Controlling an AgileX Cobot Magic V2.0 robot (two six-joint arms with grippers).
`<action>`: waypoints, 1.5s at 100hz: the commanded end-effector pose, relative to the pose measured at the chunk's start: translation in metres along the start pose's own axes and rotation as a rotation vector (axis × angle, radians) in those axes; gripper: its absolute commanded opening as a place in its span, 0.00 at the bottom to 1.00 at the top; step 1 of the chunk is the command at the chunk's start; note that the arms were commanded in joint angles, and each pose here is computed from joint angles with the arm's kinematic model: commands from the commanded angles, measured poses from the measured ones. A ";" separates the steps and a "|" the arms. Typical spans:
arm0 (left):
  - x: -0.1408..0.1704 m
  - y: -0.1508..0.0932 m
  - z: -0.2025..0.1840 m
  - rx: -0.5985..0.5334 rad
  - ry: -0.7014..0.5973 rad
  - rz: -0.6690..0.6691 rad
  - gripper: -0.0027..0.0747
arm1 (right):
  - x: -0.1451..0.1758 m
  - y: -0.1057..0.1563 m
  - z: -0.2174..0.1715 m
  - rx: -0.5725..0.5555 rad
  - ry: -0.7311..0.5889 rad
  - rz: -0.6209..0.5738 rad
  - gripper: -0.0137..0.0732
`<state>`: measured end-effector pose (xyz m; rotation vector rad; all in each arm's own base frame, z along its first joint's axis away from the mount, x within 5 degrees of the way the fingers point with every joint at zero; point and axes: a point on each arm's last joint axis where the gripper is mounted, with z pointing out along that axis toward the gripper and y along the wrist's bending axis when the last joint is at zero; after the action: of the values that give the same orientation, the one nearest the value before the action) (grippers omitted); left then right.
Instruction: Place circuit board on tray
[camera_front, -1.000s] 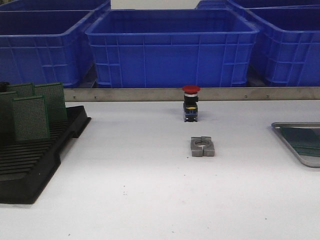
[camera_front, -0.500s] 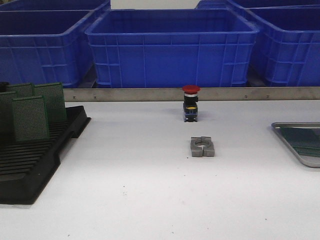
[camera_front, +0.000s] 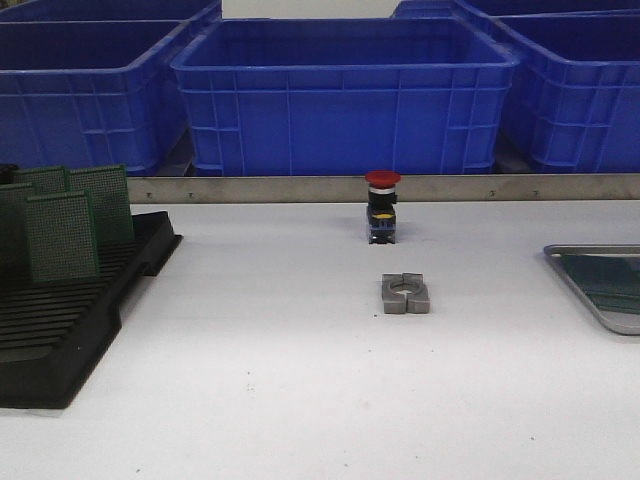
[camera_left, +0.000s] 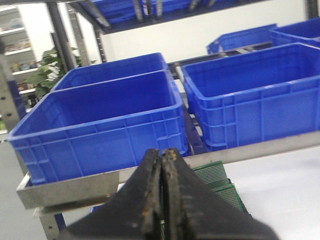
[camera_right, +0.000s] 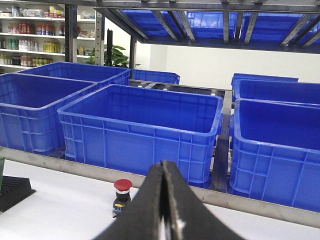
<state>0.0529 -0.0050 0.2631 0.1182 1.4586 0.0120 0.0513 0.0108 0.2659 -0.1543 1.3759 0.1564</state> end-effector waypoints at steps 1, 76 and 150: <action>0.003 0.003 0.000 -0.035 -0.068 -0.087 0.01 | -0.009 -0.001 0.001 0.008 -0.019 -0.010 0.09; 0.073 -0.003 -0.006 -0.036 0.192 -0.144 0.01 | -0.007 -0.001 0.001 0.007 -0.014 -0.010 0.09; 0.072 -0.003 -0.006 -0.036 0.190 -0.149 0.01 | -0.007 -0.001 0.001 0.007 -0.014 -0.010 0.09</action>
<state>0.0550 -0.0015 0.1898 -0.0186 1.7309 -0.0651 0.0515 0.0108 0.2653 -0.1529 1.3780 0.1582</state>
